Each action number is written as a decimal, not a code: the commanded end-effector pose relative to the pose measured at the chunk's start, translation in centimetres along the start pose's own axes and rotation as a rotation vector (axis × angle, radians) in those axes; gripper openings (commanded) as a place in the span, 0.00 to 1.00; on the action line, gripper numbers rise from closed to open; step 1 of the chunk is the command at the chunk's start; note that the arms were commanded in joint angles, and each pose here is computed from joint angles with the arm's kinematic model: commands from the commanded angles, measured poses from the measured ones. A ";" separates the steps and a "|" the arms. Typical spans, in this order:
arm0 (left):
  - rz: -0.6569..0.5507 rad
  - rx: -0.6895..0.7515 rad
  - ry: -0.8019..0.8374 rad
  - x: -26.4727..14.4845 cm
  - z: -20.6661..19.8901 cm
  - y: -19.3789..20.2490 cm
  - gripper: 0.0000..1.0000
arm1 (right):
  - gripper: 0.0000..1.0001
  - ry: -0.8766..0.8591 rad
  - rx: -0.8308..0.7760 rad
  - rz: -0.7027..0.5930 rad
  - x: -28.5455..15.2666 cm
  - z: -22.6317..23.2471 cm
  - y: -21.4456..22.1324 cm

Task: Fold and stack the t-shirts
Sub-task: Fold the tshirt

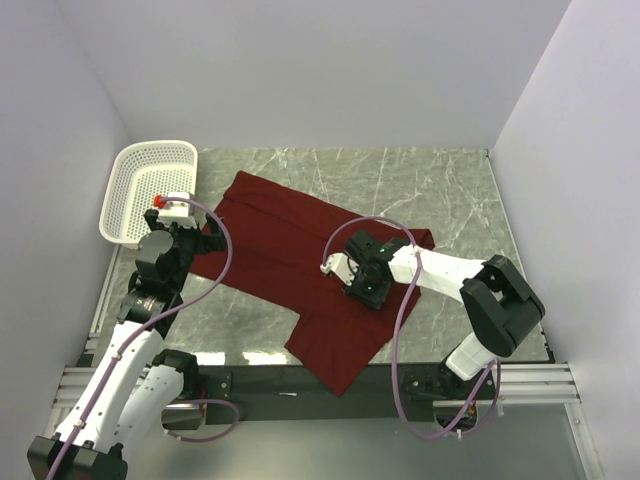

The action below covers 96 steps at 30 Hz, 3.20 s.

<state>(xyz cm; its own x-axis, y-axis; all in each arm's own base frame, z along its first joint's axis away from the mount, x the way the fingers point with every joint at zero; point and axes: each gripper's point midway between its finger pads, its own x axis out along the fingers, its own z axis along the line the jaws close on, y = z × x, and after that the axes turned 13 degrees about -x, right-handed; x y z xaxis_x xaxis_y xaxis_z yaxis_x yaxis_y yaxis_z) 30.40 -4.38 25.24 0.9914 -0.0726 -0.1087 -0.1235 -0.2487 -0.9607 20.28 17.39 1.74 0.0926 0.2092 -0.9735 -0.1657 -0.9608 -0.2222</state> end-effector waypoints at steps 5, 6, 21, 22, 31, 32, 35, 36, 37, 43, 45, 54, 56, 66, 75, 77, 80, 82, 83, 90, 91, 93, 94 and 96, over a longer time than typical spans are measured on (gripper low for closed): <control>-0.020 -0.020 0.023 -0.1 -0.4 -0.5 1.00 | 0.37 0.010 -0.018 -0.015 -1.0 0.3 0.0; -0.018 -0.019 0.023 -0.1 -0.4 -0.4 0.99 | 0.36 0.006 -0.018 -0.018 -1.0 0.4 -0.1; -0.021 -0.020 0.023 -0.2 -0.4 -0.5 0.99 | 0.21 -0.031 -0.030 -0.038 -1.6 0.9 -0.6; -0.021 -0.020 0.023 -0.2 -0.4 -0.5 0.99 | 0.19 -0.029 -0.032 -0.043 -1.8 1.0 -0.7; -0.022 -0.022 0.025 -0.2 -0.5 -0.5 0.99 | 0.06 -0.013 -0.034 -0.055 -2.2 0.6 -1.1; -0.020 -0.021 0.026 -0.2 -0.5 -0.4 0.99 | 0.06 -0.009 -0.036 -0.060 -2.4 0.5 -1.2; -0.017 -0.019 0.028 -0.2 -0.5 -0.4 0.99 | 0.05 0.003 -0.040 -0.063 -2.7 0.3 -1.4; -0.020 -0.020 0.026 -0.2 -0.5 -0.5 0.99 | 0.04 0.005 -0.039 -0.064 -2.7 0.2 -1.4; -0.022 -0.020 0.027 -0.2 -0.5 -0.5 0.99 | 0.04 0.004 -0.038 -0.067 -2.8 0.2 -1.4; -0.021 -0.020 0.028 -0.2 -0.5 -0.5 0.99 | 0.02 -0.031 -0.049 -0.113 -3.7 1.0 -2.3; -0.021 -0.020 0.030 -0.2 -0.5 -0.5 0.99 | 0.01 -0.056 -0.057 -0.140 -4.1 1.5 -2.7; -0.021 -0.020 0.028 -0.3 -0.5 -0.5 0.99 | 0.32 -0.014 -0.047 -0.110 -3.4 0.7 -2.1; -0.020 -0.020 0.029 -0.2 -0.5 -0.4 0.99 | 0.38 0.007 -0.033 -0.105 -3.1 0.3 -2.0; -0.019 -0.018 0.031 -0.2 -0.6 -0.4 0.99 | 0.41 0.035 0.207 -0.238 -5.2 -4.9 -1.6; 0.173 -0.110 0.124 2.9 -3.4 2.5 0.99 | 0.47 0.203 0.837 -0.497 -10.8 -18.2 7.7; 0.223 -0.142 0.153 4.3 -4.7 1.8 0.99 | 0.54 0.186 0.948 -0.519 -10.3 -19.1 8.9; 0.340 -0.186 0.203 7.1 -6.6 2.8 0.98 | 0.55 0.136 1.063 -0.535 -8.9 -19.8 10.7; 0.398 -0.206 0.189 9.1 -6.6 4.4 0.96 | 0.55 0.118 1.116 -0.559 -8.3 -20.3 11.5; 0.388 -0.214 0.184 9.9 -6.7 4.1 0.96 | 0.56 0.095 1.143 -0.551 -7.4 -20.4 11.9; 0.503 -0.249 0.156 14.2 -5.5 7.7 0.91 | 0.56 0.070 1.220 -0.569 -6.1 -23.1 12.5; 0.511 -0.249 0.155 14.3 -5.4 7.8 0.91 | 0.56 0.053 1.225 -0.584 -6.1 -23.1 12.2; 0.525 -0.244 0.150 14.3 -5.3 8.3 0.91 | 0.53 0.045 1.221 -0.606 -6.2 -23.1 11.8; 0.528 -0.243 0.151 14.1 -5.2 8.7 0.91 | 0.51 0.034 1.213 -0.628 -6.5 -23.0 11.4; 0.527 -0.241 0.158 13.9 -5.2 8.8 0.91 | 0.48 0.012 1.216 -0.644 -6.3 -22.8 11.1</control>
<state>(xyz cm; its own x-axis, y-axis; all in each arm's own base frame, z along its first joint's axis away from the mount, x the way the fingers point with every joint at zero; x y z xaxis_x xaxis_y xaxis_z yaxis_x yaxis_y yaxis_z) 42.46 -11.74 13.96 0.7554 -0.3367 -0.5621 -0.6546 -0.3486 -0.6709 38.88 0.72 4.57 0.4375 0.5052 -0.7439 -0.8725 0.0385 -0.4870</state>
